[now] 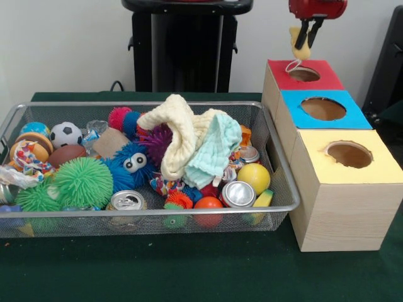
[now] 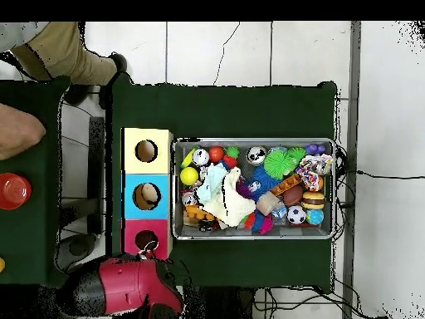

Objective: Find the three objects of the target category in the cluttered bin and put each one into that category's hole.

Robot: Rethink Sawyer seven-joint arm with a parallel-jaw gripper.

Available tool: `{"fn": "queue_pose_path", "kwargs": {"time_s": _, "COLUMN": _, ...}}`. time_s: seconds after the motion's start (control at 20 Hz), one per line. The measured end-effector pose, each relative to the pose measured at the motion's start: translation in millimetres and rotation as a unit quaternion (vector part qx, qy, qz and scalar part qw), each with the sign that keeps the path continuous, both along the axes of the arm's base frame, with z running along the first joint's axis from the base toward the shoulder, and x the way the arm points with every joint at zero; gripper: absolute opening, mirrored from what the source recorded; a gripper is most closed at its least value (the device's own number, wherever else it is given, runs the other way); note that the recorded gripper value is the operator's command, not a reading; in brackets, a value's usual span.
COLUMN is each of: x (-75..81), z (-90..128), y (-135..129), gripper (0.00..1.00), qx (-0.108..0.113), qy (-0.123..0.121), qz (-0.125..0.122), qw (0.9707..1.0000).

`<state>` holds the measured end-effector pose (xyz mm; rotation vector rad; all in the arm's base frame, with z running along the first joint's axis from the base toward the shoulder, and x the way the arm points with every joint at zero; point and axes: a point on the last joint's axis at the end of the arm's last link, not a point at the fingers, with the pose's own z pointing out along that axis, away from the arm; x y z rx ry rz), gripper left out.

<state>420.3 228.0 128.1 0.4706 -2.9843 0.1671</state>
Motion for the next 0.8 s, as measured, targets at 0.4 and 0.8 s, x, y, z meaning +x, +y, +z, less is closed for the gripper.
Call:
{"fn": "queue_pose_path", "kwargs": {"time_s": 0.4, "x": -6.0, "z": -10, "y": 2, "gripper": 0.0, "qx": -0.003, "qy": 0.012, "qz": 0.003, "qw": 0.9999}}
{"fn": "queue_pose_path", "kwargs": {"time_s": 0.8, "x": -15.4, "z": -14, "y": 16, "gripper": 0.0, "qx": -0.004, "qy": 0.018, "qz": 0.016, "qw": 0.9997}}
